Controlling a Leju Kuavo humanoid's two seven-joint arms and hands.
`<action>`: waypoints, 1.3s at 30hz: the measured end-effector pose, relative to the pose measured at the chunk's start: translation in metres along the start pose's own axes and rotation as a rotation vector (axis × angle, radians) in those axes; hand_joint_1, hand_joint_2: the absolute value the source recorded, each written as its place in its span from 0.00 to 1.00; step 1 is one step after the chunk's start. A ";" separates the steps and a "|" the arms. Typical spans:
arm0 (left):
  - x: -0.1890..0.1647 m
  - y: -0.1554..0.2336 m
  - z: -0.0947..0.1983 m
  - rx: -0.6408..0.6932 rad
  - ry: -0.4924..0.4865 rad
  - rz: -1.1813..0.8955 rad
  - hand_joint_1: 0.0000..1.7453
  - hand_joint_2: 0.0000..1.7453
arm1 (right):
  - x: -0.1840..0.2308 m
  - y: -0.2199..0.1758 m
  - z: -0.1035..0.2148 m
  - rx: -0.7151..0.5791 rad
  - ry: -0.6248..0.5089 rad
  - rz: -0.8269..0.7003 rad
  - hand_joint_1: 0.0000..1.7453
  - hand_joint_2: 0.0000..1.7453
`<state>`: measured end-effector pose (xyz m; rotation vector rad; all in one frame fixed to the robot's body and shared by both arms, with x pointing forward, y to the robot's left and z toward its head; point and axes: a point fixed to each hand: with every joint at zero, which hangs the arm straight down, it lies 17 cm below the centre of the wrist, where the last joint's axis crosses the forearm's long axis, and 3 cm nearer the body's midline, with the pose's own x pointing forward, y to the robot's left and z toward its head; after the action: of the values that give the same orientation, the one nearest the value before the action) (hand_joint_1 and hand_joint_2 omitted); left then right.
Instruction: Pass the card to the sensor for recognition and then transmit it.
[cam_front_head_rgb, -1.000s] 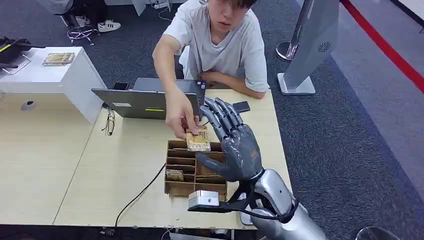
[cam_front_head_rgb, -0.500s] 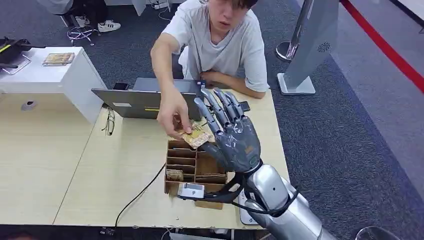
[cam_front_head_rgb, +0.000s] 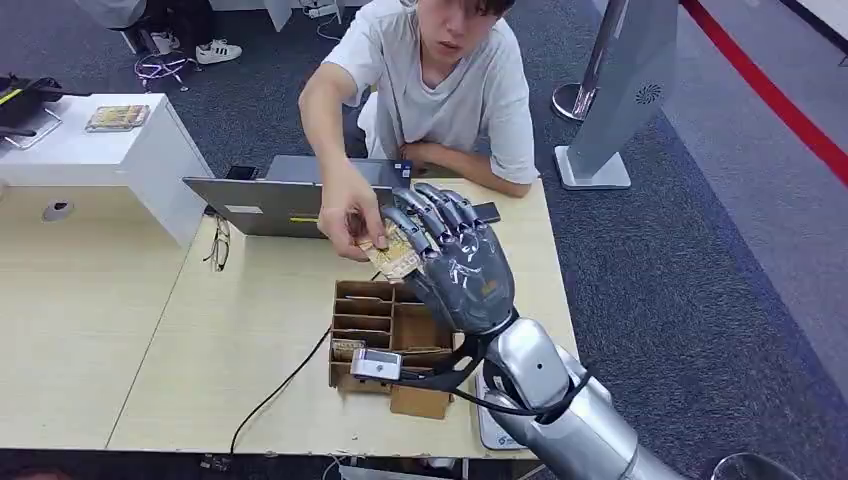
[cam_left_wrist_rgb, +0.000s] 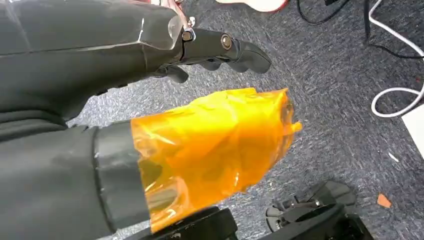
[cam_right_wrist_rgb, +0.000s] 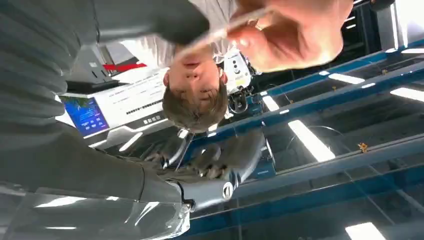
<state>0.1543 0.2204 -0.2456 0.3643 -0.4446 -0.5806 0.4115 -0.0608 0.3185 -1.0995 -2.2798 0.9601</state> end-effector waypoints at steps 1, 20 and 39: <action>0.000 0.000 0.000 -0.003 0.000 -0.003 0.00 0.00 | 0.000 0.000 0.000 0.001 0.000 -0.001 0.99 1.00; 0.001 -0.001 0.000 -0.006 -0.002 -0.028 0.00 0.00 | 0.006 0.001 -0.001 0.006 -0.010 -0.012 1.00 1.00; -0.007 0.001 0.002 0.005 0.013 -0.021 0.00 0.00 | 0.013 0.001 0.004 0.051 0.007 -0.202 1.00 1.00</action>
<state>0.1485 0.2253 -0.2451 0.3780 -0.4298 -0.5970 0.4017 -0.0510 0.3163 -0.8312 -2.2950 0.9265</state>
